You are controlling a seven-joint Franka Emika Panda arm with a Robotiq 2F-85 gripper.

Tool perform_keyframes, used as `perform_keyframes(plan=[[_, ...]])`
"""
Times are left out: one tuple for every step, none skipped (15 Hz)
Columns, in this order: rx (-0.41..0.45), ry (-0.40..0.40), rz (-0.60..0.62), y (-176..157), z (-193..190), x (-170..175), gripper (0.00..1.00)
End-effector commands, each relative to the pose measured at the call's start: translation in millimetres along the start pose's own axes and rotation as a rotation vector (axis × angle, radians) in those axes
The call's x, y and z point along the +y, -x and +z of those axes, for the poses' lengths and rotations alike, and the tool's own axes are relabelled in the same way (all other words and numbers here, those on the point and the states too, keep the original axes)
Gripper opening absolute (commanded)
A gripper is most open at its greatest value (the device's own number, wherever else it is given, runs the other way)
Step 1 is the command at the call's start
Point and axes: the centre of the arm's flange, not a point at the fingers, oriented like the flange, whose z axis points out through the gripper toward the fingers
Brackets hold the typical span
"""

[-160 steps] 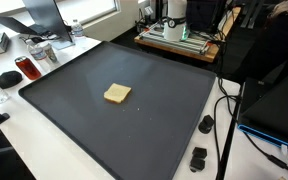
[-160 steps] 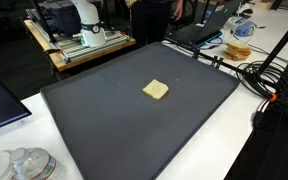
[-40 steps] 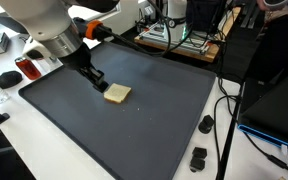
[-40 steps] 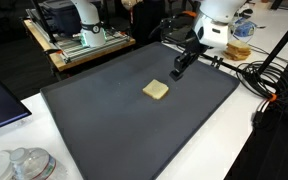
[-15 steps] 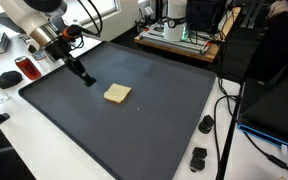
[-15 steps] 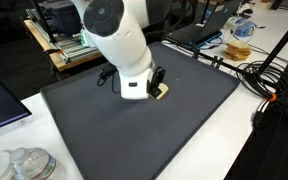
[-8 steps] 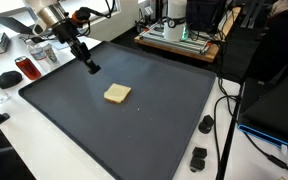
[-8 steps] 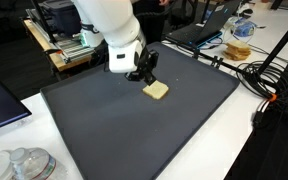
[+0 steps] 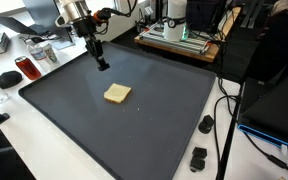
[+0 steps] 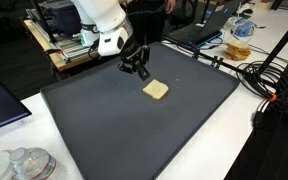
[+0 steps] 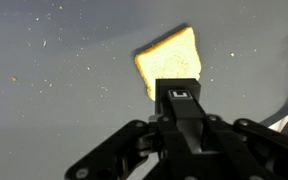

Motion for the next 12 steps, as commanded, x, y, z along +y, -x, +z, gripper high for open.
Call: perform_keyframes(plan=[[0.089, -0.010, 0.058, 49, -1, -9, 0.05], [0.102, 0.000, 0.073, 55, 0, -12, 0.05], [0.114, 0.011, 0.084, 61, 0, -18, 0.05], [0.125, 0.017, 0.094, 66, 0, -24, 0.05], [0.145, 0.029, 0.097, 71, -1, -31, 0.05], [0.151, 0.040, 0.102, 74, -1, -38, 0.05], [0.159, 0.058, 0.112, 78, -2, -45, 0.05], [0.160, 0.073, 0.115, 81, -4, -52, 0.05], [0.167, 0.085, 0.131, 83, -5, -59, 0.05], [0.165, 0.098, 0.146, 85, -6, -65, 0.05], [0.164, 0.116, 0.155, 86, -8, -74, 0.05], [0.158, 0.129, 0.157, 88, -9, -82, 0.05]])
